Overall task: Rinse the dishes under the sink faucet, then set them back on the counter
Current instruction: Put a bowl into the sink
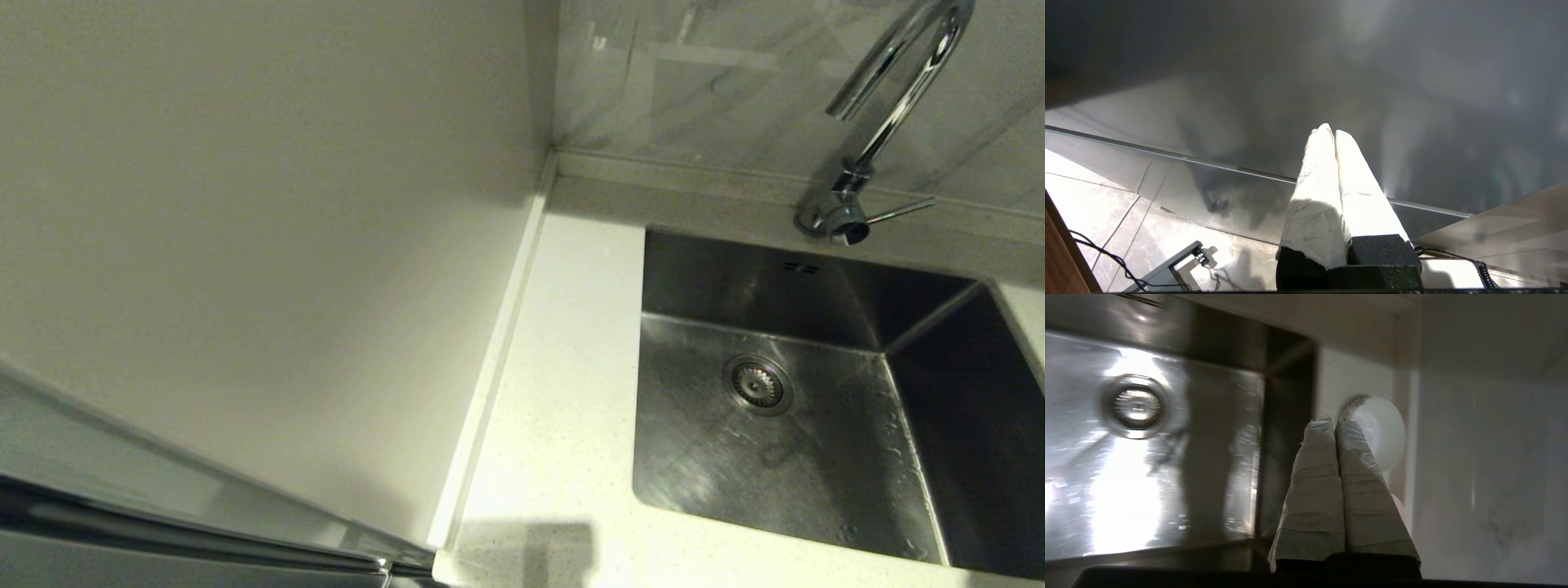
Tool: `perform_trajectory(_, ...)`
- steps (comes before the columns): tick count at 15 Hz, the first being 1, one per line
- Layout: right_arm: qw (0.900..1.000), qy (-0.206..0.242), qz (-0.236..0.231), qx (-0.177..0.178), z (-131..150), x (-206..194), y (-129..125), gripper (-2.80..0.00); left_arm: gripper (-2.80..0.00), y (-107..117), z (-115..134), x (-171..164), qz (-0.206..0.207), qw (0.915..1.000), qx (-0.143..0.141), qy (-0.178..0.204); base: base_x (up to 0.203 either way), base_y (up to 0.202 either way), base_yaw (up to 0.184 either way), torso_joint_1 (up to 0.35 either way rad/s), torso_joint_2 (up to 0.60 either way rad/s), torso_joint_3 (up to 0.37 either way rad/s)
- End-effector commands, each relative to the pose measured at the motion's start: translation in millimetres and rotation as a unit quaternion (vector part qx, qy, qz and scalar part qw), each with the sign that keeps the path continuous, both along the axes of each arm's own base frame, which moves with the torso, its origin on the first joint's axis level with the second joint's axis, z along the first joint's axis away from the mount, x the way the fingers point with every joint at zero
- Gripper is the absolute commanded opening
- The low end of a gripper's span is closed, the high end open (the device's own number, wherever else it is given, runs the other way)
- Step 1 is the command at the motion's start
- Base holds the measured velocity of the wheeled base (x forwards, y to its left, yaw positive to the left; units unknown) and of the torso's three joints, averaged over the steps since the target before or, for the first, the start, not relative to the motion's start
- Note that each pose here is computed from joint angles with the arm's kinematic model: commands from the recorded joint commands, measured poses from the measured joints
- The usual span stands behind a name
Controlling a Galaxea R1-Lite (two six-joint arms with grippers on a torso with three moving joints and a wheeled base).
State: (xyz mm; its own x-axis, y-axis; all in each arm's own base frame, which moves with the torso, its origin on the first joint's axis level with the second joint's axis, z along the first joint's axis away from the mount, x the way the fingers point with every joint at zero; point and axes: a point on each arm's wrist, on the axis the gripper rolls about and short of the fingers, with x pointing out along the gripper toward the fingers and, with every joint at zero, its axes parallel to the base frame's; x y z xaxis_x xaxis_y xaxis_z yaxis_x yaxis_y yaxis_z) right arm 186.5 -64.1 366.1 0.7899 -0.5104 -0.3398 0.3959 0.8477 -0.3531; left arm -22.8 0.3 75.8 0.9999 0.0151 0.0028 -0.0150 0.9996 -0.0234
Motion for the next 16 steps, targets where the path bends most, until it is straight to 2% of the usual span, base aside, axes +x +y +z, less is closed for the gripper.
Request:
perform_trajectory(1, 0.997, 0.043, -0.039, 0.042, -16.7, 16.9, -54.2, -2.8, -2.8, 0.0, 0.0, -0.2, 0.0, 1.0, 0.0, -0.002, 0.0, 0.0, 0.0, 0.0, 0.0, 0.0)
perform_trajectory(3, 0.991, 0.055, -0.027, 0.119, -23.4, -12.2, -92.4, -2.8, -2.8, 0.0, -0.1, -0.3, 0.0, 1.0, 0.0, -0.002, 0.0, 0.0, 0.0, 0.0, 0.0, 0.0)
perform_trajectory(5, 0.977, 0.067, 0.004, 0.203, -36.1, -40.1, -123.8, -2.8, -2.8, 0.0, 0.0, -0.2, 0.0, 1.0, -0.001, -0.002, 0.0, 0.0, 0.0, 0.0, 0.0, 0.0)
perform_trajectory(6, 0.966, 0.074, 0.032, 0.245, -47.4, -47.1, -139.0, -2.8, -2.8, 0.0, 0.0, -0.2, 0.0, 1.0, -0.001, -0.002, 0.0, 0.0, 0.0, 0.0, 0.0, 0.0)
perform_trajectory(8, 0.948, 0.103, 0.062, 0.296, -68.0, -48.6, -155.5, -2.8, -2.8, 0.0, 0.0, -0.2, 0.0, 1.0, -0.001, -0.002, 0.0, 0.0, 0.0, 0.0, 0.0, 0.0)
perform_trajectory(10, 0.93, 0.111, 0.085, 0.339, -81.1, -43.0, -166.1, -2.8, -2.8, 0.0, -0.1, -0.3, 0.0, 1.0, -0.001, -0.002, 0.0, 0.0, 0.0, 0.0, 0.0, 0.0)
perform_trajectory(11, 0.928, 0.11, 0.096, 0.342, -83.0, -38.4, -169.4, -2.8, -2.8, 0.0, -0.1, -0.3, 0.0, 1.0, -0.001, -0.002, 0.0, 0.0, 0.0, 0.0, 0.0, 0.0)
perform_trajectory(12, 0.933, 0.115, 0.099, 0.326, -82.1, -32.8, -172.0, -2.8, -2.8, 0.0, 0.0, -0.2, 0.0, 1.0, -0.001, -0.002, 0.0, 0.0, 0.0, 0.0, 0.0, 0.0)
perform_trajectory(14, 0.95, 0.124, 0.093, 0.271, -79.0, -23.2, -179.5, -2.8, -2.8, 0.0, 0.0, -0.3, 0.0, 1.0, -0.001, -0.002, 0.0, 0.0, 0.0, 0.0, 0.0, 0.0)
perform_trajectory(16, 0.956, 0.121, 0.104, 0.245, -78.3, -11.9, -180.2, -2.8, -2.8, 0.0, 0.0, -0.2, 0.0, 1.0, -0.001, -0.002, 0.0, 0.0, 0.0, 0.0, 0.0, 0.0)
